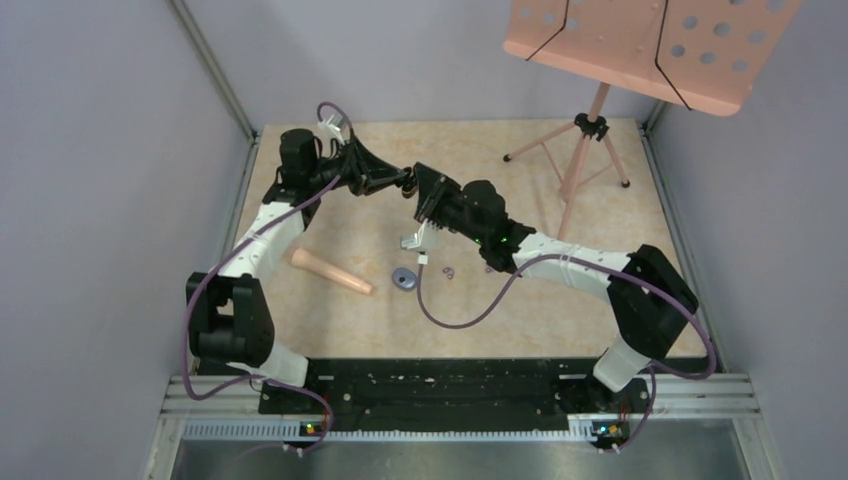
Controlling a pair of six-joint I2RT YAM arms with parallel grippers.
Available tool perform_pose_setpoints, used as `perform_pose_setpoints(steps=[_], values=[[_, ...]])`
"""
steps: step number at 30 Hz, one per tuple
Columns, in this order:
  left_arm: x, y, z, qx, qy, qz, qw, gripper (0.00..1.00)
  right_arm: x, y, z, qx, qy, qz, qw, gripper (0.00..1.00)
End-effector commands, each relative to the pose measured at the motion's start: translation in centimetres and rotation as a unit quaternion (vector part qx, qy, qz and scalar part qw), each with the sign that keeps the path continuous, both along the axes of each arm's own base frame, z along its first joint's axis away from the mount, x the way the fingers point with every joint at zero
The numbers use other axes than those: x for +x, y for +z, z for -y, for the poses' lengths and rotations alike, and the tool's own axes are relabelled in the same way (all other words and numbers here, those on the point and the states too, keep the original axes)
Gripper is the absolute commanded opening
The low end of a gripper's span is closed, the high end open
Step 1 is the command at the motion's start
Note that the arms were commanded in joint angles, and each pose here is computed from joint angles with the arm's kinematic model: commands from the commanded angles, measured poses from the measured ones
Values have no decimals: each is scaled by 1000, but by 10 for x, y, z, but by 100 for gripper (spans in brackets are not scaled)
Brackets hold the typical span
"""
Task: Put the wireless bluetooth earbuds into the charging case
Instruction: Place the charging case at the center of the board.
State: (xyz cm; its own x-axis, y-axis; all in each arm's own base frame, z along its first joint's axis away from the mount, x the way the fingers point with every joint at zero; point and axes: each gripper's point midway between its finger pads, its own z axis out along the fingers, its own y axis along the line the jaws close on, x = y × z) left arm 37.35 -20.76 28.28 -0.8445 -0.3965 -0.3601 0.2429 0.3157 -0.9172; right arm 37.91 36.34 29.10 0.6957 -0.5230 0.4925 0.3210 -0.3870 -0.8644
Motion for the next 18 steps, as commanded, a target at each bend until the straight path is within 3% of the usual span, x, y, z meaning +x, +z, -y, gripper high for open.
perform_pose_setpoints(steps=[1, 18], values=[[2, 3, 1, -5, -9, 7, 1000, 0, 13, 24, -6, -60, -1, 105, 993, 0], [10, -4, -8, -18, 17, -36, 999, 0, 7, 5, -1, -79, 15, 102, 991, 0]])
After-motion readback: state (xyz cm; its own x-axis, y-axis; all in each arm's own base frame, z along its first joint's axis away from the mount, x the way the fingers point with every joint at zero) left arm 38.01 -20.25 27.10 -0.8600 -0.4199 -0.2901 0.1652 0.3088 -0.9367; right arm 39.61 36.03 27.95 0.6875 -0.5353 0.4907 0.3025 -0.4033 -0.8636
